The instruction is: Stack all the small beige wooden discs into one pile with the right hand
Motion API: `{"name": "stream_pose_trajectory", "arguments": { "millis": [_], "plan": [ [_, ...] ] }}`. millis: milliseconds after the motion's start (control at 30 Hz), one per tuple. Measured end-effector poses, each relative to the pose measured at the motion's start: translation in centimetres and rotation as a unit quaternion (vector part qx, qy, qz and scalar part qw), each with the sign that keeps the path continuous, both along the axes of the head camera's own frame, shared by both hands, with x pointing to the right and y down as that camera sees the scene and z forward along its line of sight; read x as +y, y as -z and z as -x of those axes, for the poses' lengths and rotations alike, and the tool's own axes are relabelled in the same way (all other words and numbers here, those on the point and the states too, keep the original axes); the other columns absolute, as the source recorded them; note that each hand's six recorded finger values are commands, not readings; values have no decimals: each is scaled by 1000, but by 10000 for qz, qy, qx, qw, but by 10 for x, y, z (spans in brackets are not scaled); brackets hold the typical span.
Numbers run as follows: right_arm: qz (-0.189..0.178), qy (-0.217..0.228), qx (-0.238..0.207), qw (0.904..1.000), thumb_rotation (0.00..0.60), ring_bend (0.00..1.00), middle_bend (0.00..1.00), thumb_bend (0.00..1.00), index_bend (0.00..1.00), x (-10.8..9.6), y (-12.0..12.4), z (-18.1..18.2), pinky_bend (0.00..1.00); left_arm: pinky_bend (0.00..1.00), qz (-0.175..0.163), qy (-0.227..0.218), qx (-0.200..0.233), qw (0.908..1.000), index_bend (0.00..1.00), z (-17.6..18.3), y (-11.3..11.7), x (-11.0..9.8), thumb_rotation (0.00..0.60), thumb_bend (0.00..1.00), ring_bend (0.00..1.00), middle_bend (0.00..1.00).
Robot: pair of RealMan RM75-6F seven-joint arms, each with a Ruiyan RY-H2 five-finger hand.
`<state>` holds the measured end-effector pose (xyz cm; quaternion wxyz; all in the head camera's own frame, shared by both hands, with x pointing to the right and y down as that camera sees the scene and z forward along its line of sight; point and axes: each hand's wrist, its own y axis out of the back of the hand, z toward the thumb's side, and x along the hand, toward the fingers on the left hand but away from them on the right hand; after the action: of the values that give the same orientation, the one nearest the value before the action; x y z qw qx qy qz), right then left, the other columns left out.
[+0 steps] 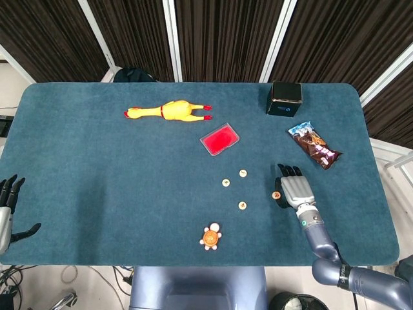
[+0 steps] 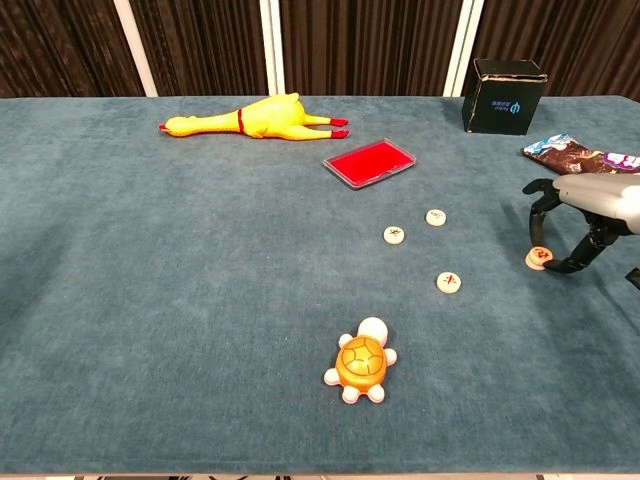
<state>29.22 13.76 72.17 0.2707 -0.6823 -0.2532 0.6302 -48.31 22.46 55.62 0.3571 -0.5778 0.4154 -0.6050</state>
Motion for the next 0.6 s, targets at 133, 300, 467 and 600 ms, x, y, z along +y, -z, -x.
{"name": "stream_pose_trajectory", "arguments": {
  "millis": [133,300,467,600],
  "plan": [
    [3,14,-1,10000,600,46,8,391,506,0,0,1,0,0,-4,10,3,10000,63,0,0,0,600,14,0,0],
    [12,21,6,10000,600,44,8,391,494,0,1,1,0,0,0,3,-7,10000,62,0,0,0,600,14,0,0],
    [52,35,36,10000,600,40,8,391,477,0,0,1,0,0,2,11,-7,10000,63,0,0,0,600,15,0,0],
    [50,29,45,10000,600,39,7,391,467,0,0,1,0,0,3,7,-7,10000,62,0,0,0,600,14,0,0]
  ]
}}
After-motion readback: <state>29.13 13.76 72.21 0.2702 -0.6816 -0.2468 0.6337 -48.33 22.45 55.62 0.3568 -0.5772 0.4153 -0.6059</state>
